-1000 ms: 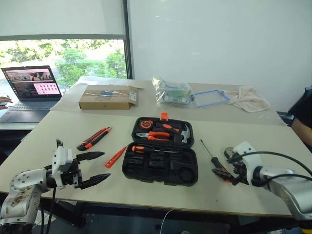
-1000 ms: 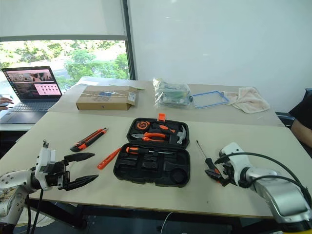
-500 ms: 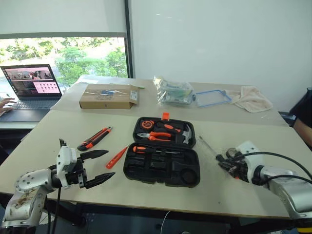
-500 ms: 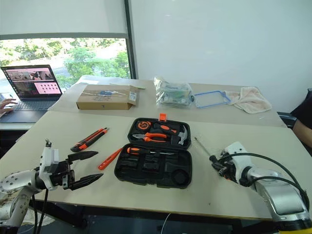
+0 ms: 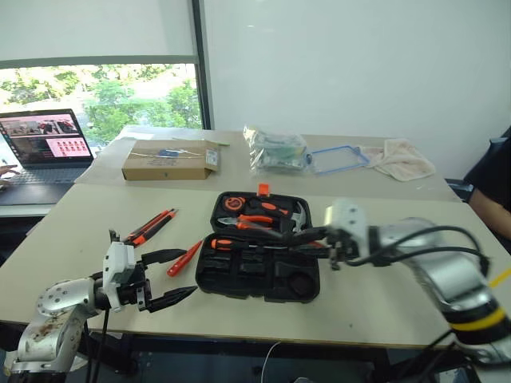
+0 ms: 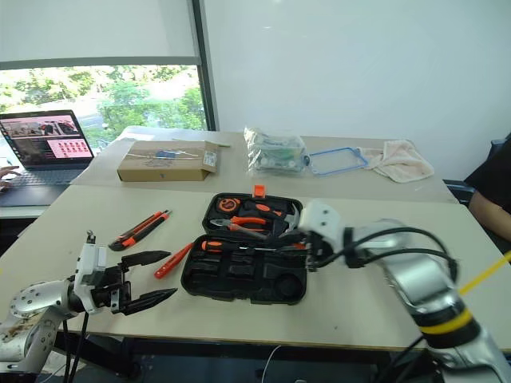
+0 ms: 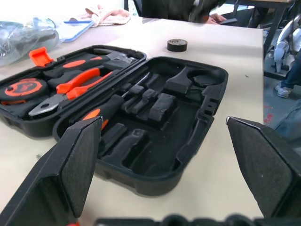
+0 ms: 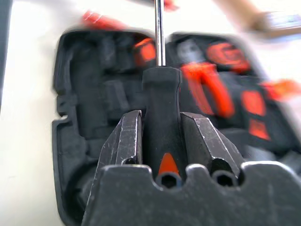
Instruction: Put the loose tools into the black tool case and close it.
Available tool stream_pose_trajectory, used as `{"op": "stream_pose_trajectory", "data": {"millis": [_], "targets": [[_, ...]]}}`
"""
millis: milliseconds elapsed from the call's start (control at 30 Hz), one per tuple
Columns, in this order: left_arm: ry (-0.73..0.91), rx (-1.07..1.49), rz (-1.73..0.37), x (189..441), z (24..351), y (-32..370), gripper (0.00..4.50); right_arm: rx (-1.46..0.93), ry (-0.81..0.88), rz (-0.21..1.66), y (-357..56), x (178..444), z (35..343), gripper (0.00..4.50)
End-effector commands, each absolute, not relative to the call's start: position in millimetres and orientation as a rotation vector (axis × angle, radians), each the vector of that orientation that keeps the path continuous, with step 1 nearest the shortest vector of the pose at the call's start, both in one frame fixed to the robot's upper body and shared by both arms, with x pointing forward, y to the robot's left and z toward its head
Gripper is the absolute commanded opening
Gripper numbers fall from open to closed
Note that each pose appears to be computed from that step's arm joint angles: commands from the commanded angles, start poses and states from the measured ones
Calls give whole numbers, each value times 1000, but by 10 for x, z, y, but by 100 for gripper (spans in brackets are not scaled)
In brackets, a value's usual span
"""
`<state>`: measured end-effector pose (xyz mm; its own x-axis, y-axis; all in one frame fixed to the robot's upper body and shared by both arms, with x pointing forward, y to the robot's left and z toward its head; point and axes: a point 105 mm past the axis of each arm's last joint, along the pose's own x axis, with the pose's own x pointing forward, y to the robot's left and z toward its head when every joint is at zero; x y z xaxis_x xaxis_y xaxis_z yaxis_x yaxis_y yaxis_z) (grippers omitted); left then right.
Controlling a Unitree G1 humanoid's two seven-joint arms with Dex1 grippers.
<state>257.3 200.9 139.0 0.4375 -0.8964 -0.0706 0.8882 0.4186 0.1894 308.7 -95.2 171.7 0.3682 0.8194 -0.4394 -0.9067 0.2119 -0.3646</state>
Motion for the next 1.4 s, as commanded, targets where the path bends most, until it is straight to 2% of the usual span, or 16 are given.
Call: {"op": "stream_pose_trajectory", "data": {"millis": [33,233,467,667,933,967,1000,1200,1400], "targets": [[-85,234,-1110,2602,1453,1986,450,-731,252,1189,-974,3206,1583,94],[-74,229,-1110,2581,1397,1953,450,-814,360,1174,-950,3319,1389,94],[-70,231,-1100,2551,1394,1947,450,-883,386,1164,-959,3410,1346,94],[-67,235,-1083,2548,1392,1975,450,-915,414,1239,-869,3341,1282,94],[-72,236,-1064,2564,1401,1989,450,-932,435,1233,-830,3377,1278,94],[-73,237,-1063,2564,1402,1985,450,-931,439,1232,-833,3377,1280,194],[-74,237,-1062,2570,1406,1985,450,-927,446,1244,-833,3362,1286,216],[-73,238,-1051,2578,1404,2002,450,-836,344,1344,-800,3267,1599,412],[-70,238,-1039,2616,1416,2037,450,-775,251,1441,-889,3178,1823,412]]}}
